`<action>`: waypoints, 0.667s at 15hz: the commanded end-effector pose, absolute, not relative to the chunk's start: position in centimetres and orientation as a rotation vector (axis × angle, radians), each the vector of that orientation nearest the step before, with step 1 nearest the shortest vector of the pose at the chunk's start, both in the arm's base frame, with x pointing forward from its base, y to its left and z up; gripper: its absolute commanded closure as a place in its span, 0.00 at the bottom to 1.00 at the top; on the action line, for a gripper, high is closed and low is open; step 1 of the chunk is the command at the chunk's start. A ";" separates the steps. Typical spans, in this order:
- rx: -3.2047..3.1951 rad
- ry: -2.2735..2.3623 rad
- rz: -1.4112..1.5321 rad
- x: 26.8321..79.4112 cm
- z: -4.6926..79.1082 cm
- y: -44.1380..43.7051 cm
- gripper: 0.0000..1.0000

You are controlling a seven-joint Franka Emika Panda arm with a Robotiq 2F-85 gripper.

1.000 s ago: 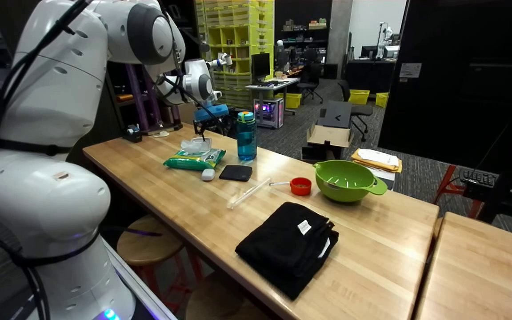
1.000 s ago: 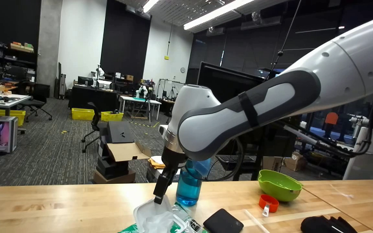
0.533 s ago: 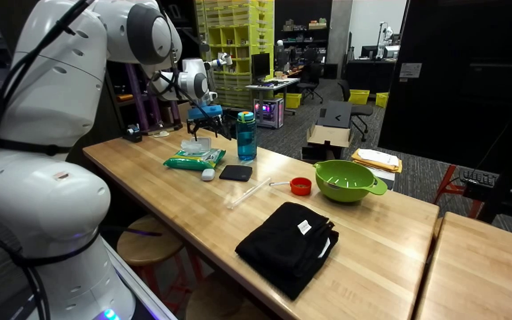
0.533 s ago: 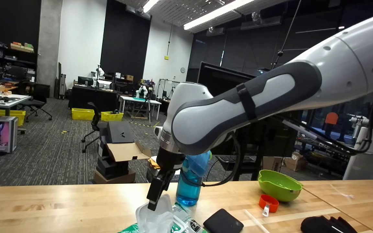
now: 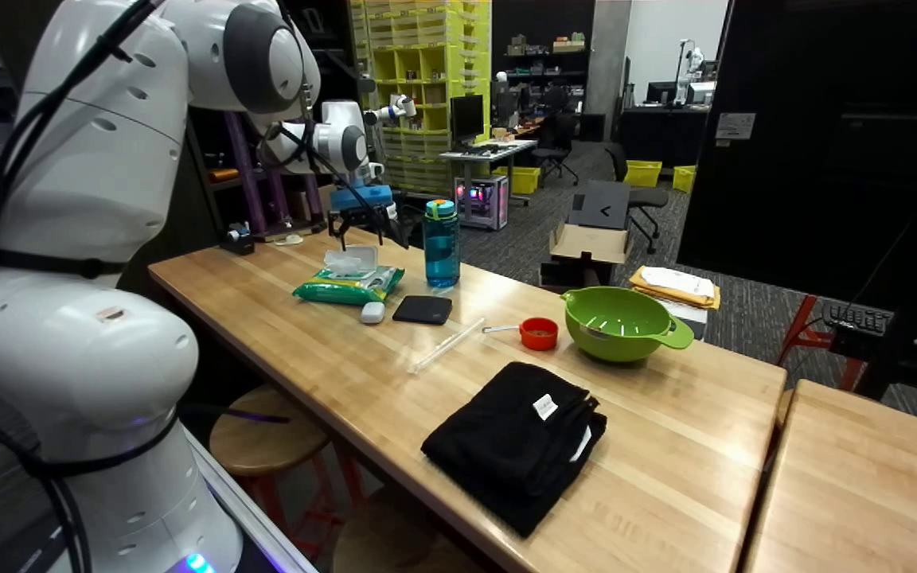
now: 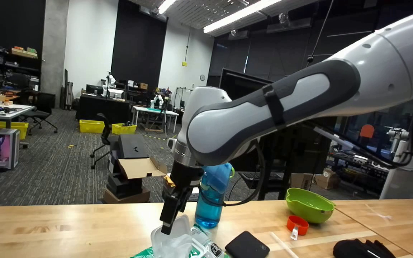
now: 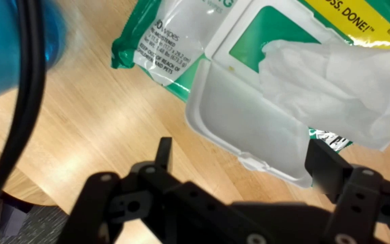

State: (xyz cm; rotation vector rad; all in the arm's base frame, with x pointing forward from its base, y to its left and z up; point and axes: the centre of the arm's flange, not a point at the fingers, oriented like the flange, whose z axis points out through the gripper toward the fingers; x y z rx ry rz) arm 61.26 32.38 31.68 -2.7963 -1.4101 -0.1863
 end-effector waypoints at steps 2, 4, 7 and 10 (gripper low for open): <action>-2.812 -1.422 -0.175 60.0 33.7 32.5 0.00; -2.815 -1.429 -0.182 59.8 34.2 32.6 0.00; -2.805 -1.439 -0.185 59.5 35.1 33.0 0.00; -2.791 -1.435 -0.181 59.0 35.5 33.1 0.00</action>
